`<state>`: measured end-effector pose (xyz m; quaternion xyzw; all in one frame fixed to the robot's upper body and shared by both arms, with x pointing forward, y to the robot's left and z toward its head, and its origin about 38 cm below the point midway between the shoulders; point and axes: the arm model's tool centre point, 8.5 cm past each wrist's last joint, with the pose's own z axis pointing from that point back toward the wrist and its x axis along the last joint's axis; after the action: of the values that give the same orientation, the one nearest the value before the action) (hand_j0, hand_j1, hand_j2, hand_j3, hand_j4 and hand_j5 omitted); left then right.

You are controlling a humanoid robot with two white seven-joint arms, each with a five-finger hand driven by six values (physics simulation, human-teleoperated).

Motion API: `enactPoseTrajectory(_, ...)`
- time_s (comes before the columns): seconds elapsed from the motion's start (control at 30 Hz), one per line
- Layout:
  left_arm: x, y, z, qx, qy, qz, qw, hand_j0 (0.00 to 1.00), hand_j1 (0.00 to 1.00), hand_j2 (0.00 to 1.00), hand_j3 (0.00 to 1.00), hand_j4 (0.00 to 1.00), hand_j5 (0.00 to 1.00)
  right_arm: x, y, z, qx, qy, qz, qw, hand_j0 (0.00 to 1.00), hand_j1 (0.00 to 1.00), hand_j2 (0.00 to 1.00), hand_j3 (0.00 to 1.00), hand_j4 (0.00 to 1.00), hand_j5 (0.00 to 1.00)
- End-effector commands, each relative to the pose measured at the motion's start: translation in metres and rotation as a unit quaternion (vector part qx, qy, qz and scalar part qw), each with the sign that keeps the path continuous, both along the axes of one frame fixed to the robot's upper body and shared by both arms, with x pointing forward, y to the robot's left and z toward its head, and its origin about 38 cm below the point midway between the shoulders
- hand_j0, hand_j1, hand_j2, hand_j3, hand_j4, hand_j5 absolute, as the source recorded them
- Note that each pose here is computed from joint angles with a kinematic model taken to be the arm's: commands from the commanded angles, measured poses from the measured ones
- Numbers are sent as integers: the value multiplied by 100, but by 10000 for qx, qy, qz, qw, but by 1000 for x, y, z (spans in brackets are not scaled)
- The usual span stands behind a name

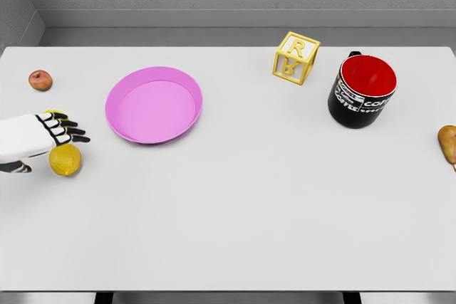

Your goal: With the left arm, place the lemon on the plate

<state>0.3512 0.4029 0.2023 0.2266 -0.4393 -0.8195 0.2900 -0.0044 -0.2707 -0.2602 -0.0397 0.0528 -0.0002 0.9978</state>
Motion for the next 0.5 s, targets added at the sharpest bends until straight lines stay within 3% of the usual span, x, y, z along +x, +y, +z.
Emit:
enactPoseTrajectory(0.0,0,0,1,-67,6,15,10000,100,100,100,100,100,100,0,0,0,0,1,-1,10000,100,100,100,100,100,100)
enactPoseTrajectory(0.17,3,-4,-9,-284,56,85,9995,100,100,100,100,100,100,0,0,0,0,1,-1,10000,100,100,100,100,100,100)
enactPoseTrajectory(0.47,8,5,-14,-220,46,242,9995,100,100,100,100,100,100,0,0,0,0,1,-1,10000,100,100,100,100,100,100)
